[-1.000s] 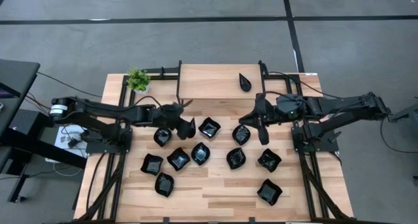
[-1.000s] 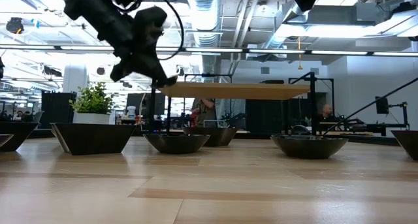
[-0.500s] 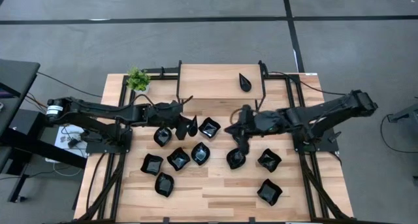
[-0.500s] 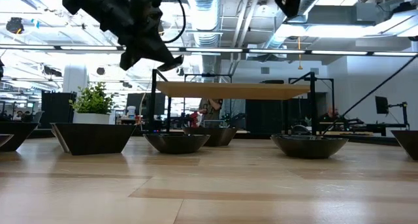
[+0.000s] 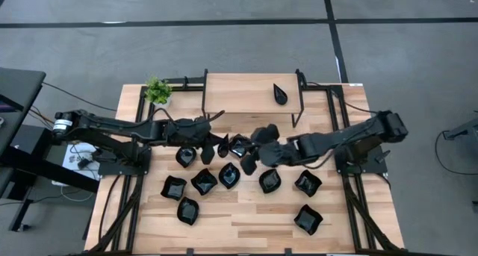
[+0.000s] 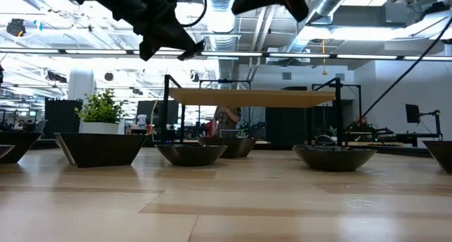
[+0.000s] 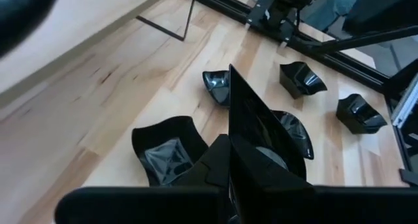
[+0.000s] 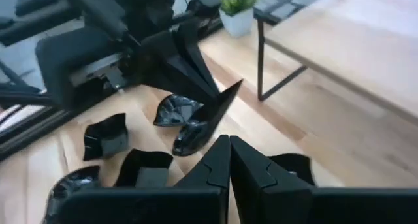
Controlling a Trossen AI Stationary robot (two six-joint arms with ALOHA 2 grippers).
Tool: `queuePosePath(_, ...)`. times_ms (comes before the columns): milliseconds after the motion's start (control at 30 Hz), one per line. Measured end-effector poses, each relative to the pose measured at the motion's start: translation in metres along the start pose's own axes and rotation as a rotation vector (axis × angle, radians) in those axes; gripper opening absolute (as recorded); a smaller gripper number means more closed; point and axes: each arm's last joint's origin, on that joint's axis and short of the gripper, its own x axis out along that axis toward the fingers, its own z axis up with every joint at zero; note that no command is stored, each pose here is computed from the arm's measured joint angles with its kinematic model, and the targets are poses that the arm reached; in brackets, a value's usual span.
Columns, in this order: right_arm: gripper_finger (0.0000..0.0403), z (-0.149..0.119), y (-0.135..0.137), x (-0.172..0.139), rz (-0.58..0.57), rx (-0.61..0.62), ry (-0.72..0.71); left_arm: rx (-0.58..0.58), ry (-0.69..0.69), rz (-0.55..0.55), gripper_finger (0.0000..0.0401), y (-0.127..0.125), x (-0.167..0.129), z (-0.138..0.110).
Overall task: Pick & Place Mini shaped plates
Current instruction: Stack the black drop shaped plate on top of the black drop shaped plate on the shelf
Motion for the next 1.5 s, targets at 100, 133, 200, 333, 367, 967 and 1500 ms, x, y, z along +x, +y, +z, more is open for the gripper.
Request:
queuePosePath(100,0.0008,-0.003,0.005,0.008,-0.027,0.015,0.029,0.001,-0.003,0.008,0.0007,0.000,0.000,0.000)
queuePosePath(133,0.0014,-0.004,0.008,0.011,-0.026,0.011,0.034,0.001,-0.005,0.014,0.0007,0.000,0.000,0.000)
queuePosePath(200,0.0030,-0.006,0.014,0.015,-0.023,0.002,0.041,0.001,-0.009,0.022,0.0006,0.001,0.000,0.000)
queuePosePath(333,0.0077,-0.007,0.020,0.022,-0.023,-0.002,0.045,0.000,-0.010,0.021,0.0007,0.001,0.000,0.000)
queuePosePath(367,0.0090,-0.007,0.022,0.024,-0.024,0.001,0.045,0.000,-0.010,0.021,0.0007,0.001,0.000,0.000)
queuePosePath(967,0.0225,0.018,-0.004,0.048,0.021,0.042,0.088,0.045,0.010,-0.021,0.0008,-0.011,-0.002,-0.005)
queuePosePath(1500,0.0205,0.022,-0.004,0.051,0.149,0.060,0.149,0.000,0.002,-0.083,0.0007,-0.022,-0.008,-0.006)
